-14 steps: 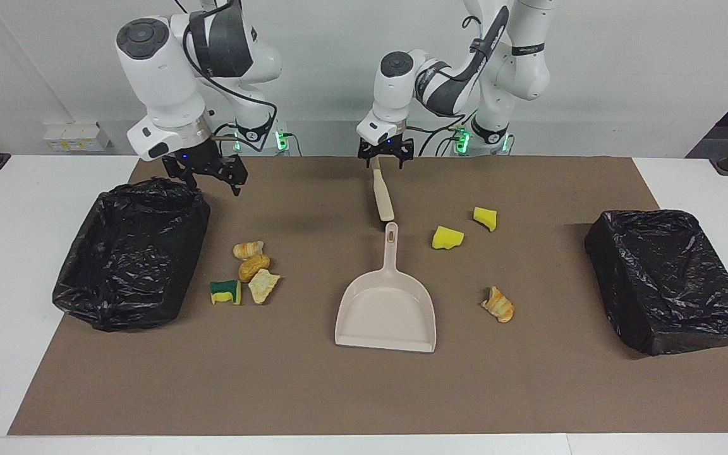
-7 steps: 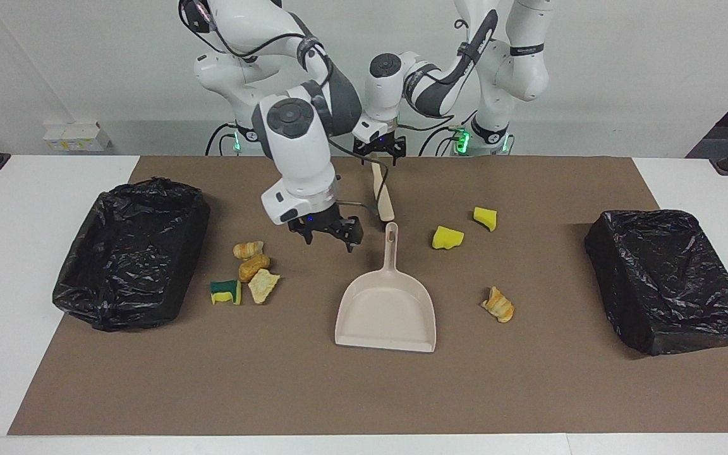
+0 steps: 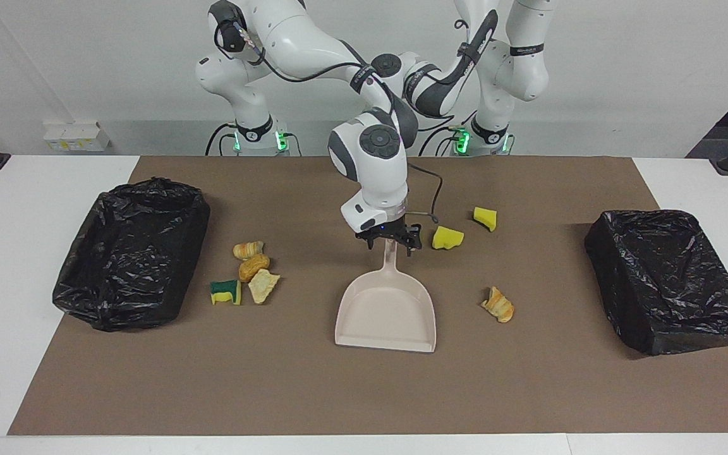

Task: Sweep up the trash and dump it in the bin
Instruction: 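Grasp the dustpan handle with the right gripper while the left gripper grasps the brush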

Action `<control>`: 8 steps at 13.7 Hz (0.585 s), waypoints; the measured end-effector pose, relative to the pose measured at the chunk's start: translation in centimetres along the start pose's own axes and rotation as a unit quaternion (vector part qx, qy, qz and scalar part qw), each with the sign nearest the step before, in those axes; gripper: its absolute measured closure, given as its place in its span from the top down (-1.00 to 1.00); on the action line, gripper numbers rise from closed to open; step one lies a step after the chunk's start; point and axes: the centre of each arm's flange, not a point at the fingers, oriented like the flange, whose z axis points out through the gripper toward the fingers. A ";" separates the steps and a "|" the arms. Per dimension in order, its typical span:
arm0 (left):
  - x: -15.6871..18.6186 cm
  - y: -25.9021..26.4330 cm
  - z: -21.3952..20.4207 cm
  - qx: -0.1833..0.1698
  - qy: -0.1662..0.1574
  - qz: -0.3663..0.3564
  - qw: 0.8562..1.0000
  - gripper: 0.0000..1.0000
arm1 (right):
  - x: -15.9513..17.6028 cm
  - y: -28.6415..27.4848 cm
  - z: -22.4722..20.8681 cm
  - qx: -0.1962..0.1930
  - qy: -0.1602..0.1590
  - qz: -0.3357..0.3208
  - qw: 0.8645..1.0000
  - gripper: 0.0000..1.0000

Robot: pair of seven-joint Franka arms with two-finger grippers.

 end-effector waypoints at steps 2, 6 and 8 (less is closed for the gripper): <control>0.5 -0.9 -0.1 0.013 -0.014 -0.003 1.000 -0.48 | -0.2 -0.3 1.0 0.003 0.003 -0.004 1.000 1.00; 4.1 -5.3 -2.3 0.040 -0.047 -0.025 0.998 -0.48 | -1.7 -0.2 3.7 -0.020 -0.016 -0.019 0.999 0.93; 5.8 -7.5 -3.7 0.038 -0.051 -0.041 0.997 -0.48 | -2.2 -0.5 3.8 -0.023 -0.020 -0.027 0.999 0.81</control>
